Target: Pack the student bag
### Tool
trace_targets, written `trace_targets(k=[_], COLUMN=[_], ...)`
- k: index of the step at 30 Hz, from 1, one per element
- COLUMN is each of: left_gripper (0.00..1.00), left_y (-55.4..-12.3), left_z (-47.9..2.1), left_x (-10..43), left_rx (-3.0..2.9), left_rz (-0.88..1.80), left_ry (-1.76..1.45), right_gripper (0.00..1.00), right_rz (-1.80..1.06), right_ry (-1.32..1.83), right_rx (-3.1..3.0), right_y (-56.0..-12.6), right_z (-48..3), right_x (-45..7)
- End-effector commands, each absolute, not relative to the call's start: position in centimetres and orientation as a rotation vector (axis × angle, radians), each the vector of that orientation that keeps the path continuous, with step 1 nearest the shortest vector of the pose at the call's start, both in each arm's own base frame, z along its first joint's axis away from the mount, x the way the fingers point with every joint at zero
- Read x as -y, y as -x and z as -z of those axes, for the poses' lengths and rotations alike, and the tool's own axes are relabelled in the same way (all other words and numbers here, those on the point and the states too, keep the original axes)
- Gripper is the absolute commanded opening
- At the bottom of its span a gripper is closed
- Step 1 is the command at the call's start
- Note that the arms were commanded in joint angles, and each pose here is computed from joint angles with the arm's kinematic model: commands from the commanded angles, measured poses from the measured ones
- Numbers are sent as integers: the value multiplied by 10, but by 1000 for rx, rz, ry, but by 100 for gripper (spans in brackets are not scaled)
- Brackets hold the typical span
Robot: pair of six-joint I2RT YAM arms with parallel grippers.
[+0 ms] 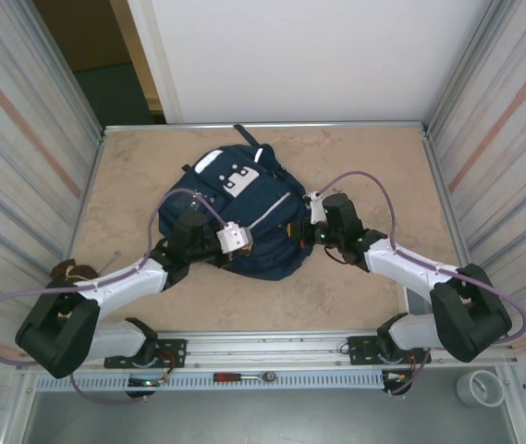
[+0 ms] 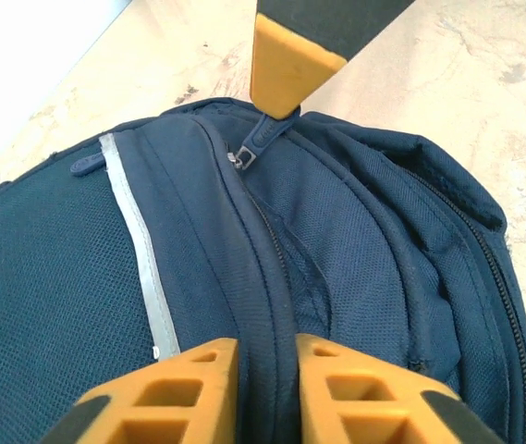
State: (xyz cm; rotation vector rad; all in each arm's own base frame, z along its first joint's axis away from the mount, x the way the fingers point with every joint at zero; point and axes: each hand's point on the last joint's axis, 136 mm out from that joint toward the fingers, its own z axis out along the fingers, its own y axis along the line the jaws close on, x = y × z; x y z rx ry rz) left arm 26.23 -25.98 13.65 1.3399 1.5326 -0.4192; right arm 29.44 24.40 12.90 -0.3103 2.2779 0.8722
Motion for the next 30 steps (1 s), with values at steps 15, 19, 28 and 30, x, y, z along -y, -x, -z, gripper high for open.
trace_targets(k=[15, 19, 28, 30], left_gripper=[60, 59, 35, 24], left_y=[-258, -266, -275, -273], left_z=[-140, -118, -104, -113], left_x=[295, 298, 297, 301], left_rx=[-1627, -1690, -1746, -1724], left_rz=[353, 309, 268, 302], left_ry=[-1407, -1437, -1436, -1420], right_gripper=[0, 0, 0, 0], right_rz=[-883, -878, -844, -830], right_ry=[290, 286, 276, 276], right_rx=[-2281, -2288, -2295, -2301], right_y=[-294, -293, -291, -291], right_z=[-122, -118, -112, -108], right_x=[-260, -259, -252, -250])
